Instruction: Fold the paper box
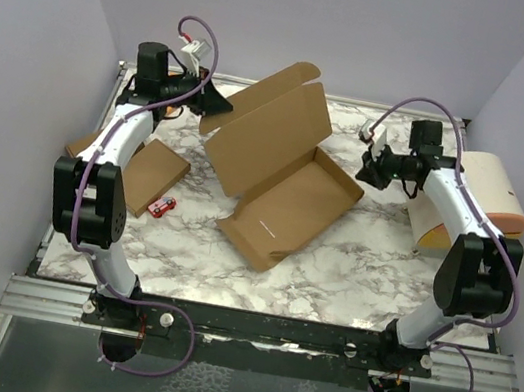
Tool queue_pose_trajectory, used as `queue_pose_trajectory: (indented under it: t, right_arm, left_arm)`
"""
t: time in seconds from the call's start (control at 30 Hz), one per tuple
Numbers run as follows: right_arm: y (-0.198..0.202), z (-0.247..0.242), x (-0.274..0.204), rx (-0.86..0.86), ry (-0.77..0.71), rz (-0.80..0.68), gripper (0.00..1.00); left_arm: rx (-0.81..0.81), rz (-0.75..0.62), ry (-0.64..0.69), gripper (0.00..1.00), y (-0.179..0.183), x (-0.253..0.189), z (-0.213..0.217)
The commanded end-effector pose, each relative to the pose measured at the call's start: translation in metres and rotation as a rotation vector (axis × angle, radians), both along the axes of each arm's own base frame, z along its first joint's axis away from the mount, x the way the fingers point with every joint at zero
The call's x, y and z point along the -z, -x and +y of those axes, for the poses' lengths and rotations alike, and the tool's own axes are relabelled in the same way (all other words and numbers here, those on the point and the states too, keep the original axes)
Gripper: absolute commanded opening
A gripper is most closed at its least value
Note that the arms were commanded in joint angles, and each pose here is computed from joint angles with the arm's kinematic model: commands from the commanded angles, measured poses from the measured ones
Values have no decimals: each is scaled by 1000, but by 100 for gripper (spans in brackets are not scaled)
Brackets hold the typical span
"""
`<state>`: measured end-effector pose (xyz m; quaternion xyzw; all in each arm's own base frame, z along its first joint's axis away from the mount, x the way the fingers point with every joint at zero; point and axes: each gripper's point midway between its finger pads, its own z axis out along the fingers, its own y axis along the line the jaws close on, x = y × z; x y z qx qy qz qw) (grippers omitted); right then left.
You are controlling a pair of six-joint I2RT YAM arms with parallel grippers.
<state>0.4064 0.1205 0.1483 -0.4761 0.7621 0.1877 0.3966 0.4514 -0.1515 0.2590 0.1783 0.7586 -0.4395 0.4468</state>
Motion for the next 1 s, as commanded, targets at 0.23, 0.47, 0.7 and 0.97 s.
queue_pose_trajectory:
  t: [0.23, 0.47, 0.7, 0.97]
  right_arm:
    - [56, -41, 68, 160, 170, 220, 1]
    - [43, -41, 84, 221, 157, 259, 1]
    - [16, -15, 73, 206, 20, 201, 1]
    - [42, 0, 55, -36, 11, 184, 8]
  left_arm:
    - [78, -46, -1, 0, 11, -15, -17]
    - [90, -56, -5, 0, 14, -21, -23]
    - [134, -51, -4, 0, 14, -19, -39]
    - [134, -79, -65, 0, 0, -10, -40]
